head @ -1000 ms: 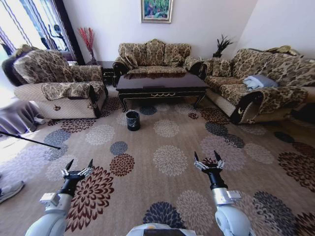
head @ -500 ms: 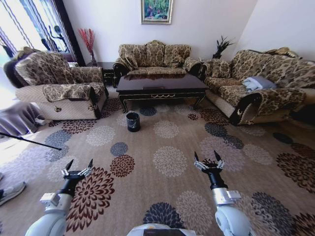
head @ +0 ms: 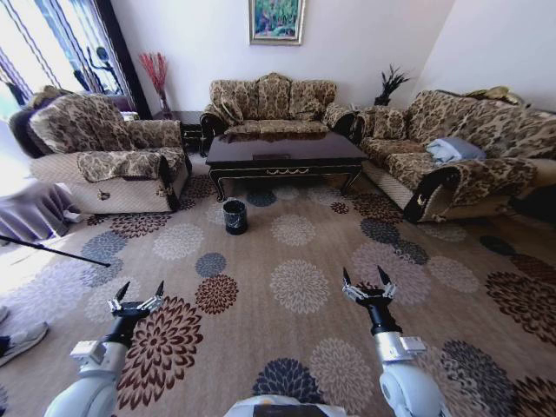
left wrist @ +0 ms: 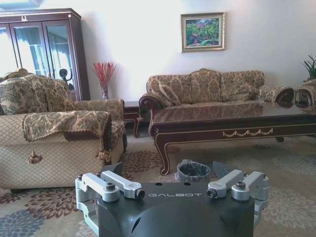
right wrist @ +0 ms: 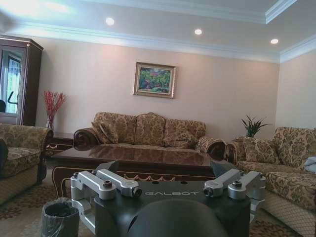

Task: Move to the front of the table and pick up the trash from the floor, then place it into the trash bin.

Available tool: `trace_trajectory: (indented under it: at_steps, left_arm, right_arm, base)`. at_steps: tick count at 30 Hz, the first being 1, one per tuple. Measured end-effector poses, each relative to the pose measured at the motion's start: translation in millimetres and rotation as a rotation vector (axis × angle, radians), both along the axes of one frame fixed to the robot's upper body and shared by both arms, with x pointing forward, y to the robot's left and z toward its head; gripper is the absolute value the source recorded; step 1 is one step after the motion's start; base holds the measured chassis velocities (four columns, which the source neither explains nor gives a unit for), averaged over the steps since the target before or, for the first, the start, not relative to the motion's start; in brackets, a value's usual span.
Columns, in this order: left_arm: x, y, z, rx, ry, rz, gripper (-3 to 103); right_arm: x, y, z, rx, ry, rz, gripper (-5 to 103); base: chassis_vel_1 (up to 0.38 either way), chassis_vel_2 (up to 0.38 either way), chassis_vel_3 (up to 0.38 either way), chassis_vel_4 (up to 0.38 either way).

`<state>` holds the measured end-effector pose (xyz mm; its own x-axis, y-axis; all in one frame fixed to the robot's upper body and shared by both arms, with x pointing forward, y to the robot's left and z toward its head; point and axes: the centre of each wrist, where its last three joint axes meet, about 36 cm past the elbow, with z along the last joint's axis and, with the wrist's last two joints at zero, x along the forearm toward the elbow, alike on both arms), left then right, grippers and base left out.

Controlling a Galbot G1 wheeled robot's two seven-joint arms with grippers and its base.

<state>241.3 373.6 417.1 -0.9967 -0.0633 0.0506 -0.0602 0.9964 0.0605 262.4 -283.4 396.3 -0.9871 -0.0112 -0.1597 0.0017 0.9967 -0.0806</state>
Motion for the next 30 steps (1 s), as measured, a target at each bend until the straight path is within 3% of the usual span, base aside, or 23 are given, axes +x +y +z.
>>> trace_trajectory:
  at_steps: [30]
  left_arm:
    - [0.0,0.0,0.0,0.0,0.0,0.0,100]
  right_arm:
    - [0.0,0.0,0.0,0.0,0.0,0.0,100]
  base:
    - [0.0,0.0,0.0,0.0]
